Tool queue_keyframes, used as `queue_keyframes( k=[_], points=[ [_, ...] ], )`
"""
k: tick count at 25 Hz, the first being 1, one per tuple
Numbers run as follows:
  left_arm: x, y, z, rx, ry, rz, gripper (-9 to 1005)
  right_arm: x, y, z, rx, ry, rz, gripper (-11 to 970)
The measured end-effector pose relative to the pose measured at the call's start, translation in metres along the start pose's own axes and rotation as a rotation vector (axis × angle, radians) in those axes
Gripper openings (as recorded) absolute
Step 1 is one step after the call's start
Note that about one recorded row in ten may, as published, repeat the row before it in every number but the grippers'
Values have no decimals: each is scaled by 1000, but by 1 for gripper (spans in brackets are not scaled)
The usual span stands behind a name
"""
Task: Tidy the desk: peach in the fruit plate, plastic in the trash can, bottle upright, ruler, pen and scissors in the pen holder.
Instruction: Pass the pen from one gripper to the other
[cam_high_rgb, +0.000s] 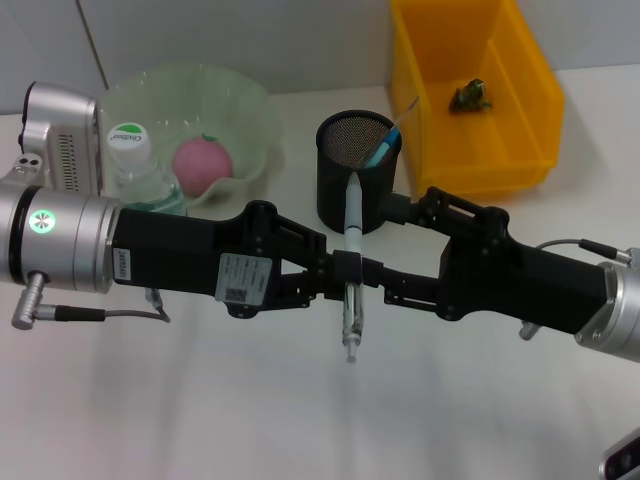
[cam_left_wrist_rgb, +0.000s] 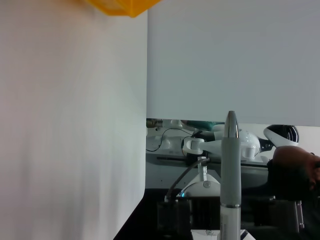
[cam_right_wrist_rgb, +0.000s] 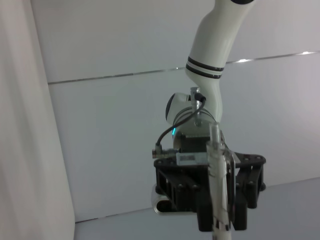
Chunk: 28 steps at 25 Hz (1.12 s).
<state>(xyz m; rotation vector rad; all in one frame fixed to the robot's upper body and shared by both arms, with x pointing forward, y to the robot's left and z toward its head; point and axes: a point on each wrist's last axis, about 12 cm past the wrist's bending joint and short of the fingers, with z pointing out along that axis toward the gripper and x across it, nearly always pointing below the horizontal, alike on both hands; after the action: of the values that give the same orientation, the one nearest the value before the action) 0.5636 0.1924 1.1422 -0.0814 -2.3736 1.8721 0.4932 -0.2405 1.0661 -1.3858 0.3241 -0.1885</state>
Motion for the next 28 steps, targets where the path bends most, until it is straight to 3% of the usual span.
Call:
queue_keyframes(
  k=[11,16,24,28],
  points=[
    [1,3,2,-8,9,-13,201,-2,1,4,-6,-22,-9,723],
    [1,2,2,-8,10,-12,204,-1,2,6,-11,-24,-11,478],
    [0,0,4,-8,15,-8,208,-2,2,8,-16,-34,-8,376],
    [-1,0,4,-9,17,-7,210,-2,3,8,-18,-35,-7,378]
  ],
)
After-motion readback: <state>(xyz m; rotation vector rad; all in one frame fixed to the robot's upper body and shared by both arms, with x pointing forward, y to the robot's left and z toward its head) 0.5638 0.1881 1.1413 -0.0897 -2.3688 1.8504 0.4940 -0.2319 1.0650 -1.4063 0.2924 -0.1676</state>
